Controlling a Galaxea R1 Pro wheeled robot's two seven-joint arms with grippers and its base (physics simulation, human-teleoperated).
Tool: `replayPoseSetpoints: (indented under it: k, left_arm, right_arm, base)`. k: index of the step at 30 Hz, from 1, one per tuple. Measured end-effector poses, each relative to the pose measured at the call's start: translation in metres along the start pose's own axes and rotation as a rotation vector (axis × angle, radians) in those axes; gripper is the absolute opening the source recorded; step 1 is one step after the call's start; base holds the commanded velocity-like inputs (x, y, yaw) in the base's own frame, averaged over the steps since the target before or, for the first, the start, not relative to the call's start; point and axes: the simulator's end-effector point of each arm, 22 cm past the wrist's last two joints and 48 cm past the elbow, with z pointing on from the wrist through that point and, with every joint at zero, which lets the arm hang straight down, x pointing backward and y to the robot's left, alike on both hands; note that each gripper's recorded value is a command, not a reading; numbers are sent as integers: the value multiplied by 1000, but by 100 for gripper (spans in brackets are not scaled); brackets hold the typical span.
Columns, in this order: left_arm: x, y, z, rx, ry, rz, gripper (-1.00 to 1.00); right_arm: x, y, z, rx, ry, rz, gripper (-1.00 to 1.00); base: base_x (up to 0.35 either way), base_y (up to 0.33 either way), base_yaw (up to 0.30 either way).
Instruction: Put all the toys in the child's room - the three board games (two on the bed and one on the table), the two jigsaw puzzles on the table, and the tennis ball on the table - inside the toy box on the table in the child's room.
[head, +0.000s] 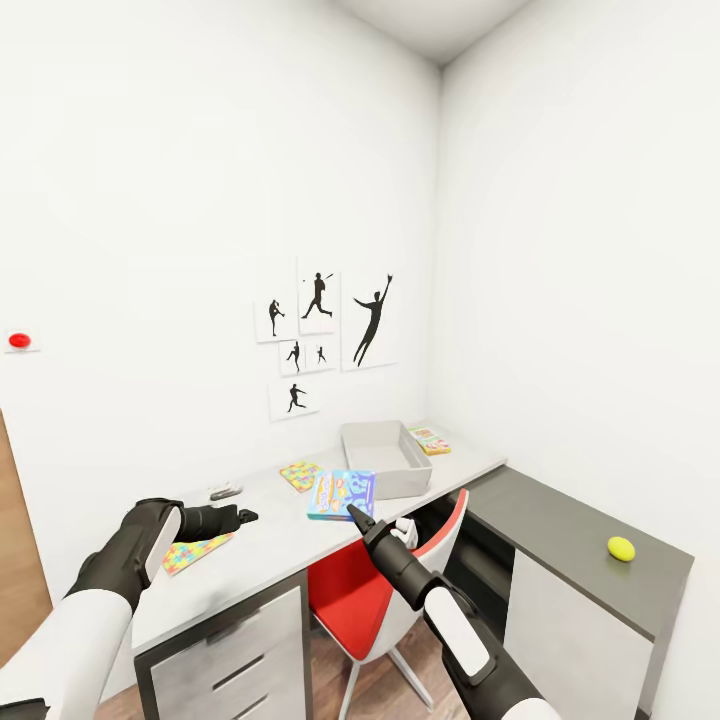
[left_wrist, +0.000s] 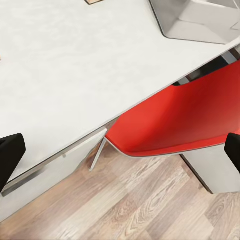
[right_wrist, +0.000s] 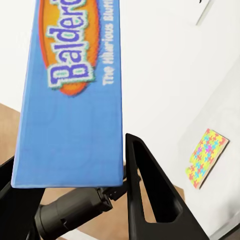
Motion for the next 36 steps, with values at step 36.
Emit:
replayPoseSetpoints:
  k: [36]
  left_arm:
    - [8, 4, 9, -1, 19, -6, 100]
  right_arm:
    - [4, -12, 0, 19, 11, 13, -100]
  base:
    - [0, 0, 0]
